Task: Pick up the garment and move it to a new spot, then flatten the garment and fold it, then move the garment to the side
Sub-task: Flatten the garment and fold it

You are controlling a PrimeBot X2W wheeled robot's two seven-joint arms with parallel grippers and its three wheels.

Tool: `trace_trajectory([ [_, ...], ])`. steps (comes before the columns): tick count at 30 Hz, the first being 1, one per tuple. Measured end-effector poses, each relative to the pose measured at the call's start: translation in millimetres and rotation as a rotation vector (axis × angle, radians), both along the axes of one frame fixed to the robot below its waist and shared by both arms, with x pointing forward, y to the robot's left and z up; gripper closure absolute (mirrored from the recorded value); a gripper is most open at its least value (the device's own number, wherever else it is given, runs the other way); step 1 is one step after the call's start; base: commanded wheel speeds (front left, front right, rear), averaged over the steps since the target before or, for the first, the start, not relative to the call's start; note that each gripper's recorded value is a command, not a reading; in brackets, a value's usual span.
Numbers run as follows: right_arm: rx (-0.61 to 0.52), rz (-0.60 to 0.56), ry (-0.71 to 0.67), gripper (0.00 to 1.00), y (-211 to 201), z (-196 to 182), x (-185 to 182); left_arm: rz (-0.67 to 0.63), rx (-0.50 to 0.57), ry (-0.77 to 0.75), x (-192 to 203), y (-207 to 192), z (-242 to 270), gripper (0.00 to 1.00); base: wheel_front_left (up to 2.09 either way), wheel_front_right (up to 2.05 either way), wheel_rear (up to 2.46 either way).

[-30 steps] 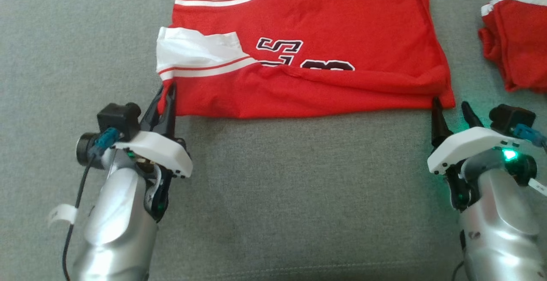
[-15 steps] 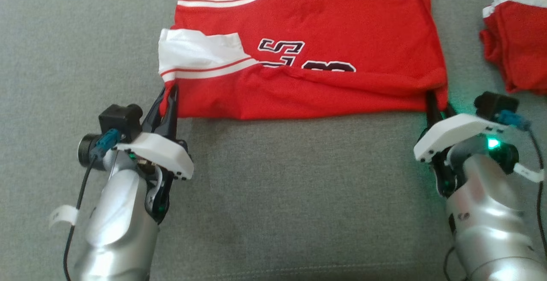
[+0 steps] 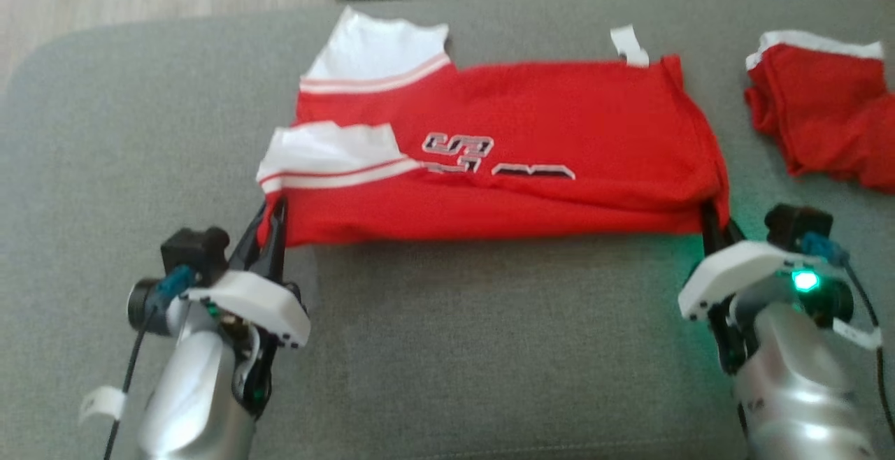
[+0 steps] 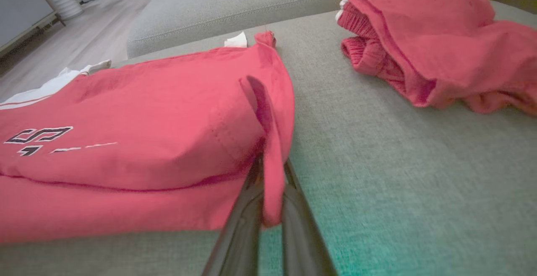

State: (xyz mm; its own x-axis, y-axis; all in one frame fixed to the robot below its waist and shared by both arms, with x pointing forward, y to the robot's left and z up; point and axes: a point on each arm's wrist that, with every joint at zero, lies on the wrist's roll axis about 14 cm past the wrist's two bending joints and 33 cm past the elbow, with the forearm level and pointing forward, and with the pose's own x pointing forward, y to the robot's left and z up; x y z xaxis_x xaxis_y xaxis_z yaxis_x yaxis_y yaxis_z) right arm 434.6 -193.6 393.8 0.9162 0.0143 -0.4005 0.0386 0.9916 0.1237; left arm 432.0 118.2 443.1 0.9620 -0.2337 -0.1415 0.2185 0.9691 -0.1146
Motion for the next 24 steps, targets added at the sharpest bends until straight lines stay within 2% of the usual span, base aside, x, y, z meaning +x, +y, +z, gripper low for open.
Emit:
trace_trajectory([
  [9, 0.098, -0.046, 0.075, 1.0, -3, -5, -42, 0.0, -0.001, 0.004, -39, 2, -1, 1.0, 0.0, 0.0, 0.0],
  [16, 0.111, -0.048, 0.127, 1.0, -5, -14, -75, -0.036, 0.005, 0.06, -64, -8, -20, 1.0, 0.0, 0.0, 0.0],
  [17, 0.1, -0.047, 0.122, 0.8, -6, -13, -77, -0.04, 0.005, 0.067, -66, -9, -22, 1.0, 0.0, 0.0, 0.0],
  [18, 0.083, -0.043, 0.115, 0.08, -7, -11, -78, -0.041, 0.006, 0.072, -66, -10, -23, 1.0, 0.0, 0.0, 0.0],
  [19, 0.071, -0.048, 0.104, 0.08, -10, -9, -78, -0.04, 0.007, 0.076, -66, -10, -25, 1.0, 0.0, 0.0, 0.0],
  [20, 0.062, -0.054, 0.092, 0.0, -13, -6, -77, -0.037, 0.01, 0.078, -66, -9, -26, 0.73, 0.0, 0.0, 0.0],
  [21, 0.052, -0.059, 0.078, 0.0, -17, -2, -76, -0.034, 0.011, 0.08, -66, -9, -26, 0.54, 0.0, 0.0, 0.0],
  [22, 0.044, -0.066, 0.059, 0.0, -20, 2, -74, -0.031, 0.013, 0.082, -65, -9, -27, 0.11, 0.0, 0.0, 0.0],
  [23, 0.044, -0.066, 0.059, 0.0, -20, 2, -74, -0.031, 0.013, 0.082, -65, -9, -27, 0.01, 0.0, 0.0, 0.0],
  [24, 0.037, -0.073, 0.033, 0.0, -23, 8, -71, -0.028, 0.013, 0.082, -64, -9, -27, 0.0, 0.0, 0.0, 0.0],
])
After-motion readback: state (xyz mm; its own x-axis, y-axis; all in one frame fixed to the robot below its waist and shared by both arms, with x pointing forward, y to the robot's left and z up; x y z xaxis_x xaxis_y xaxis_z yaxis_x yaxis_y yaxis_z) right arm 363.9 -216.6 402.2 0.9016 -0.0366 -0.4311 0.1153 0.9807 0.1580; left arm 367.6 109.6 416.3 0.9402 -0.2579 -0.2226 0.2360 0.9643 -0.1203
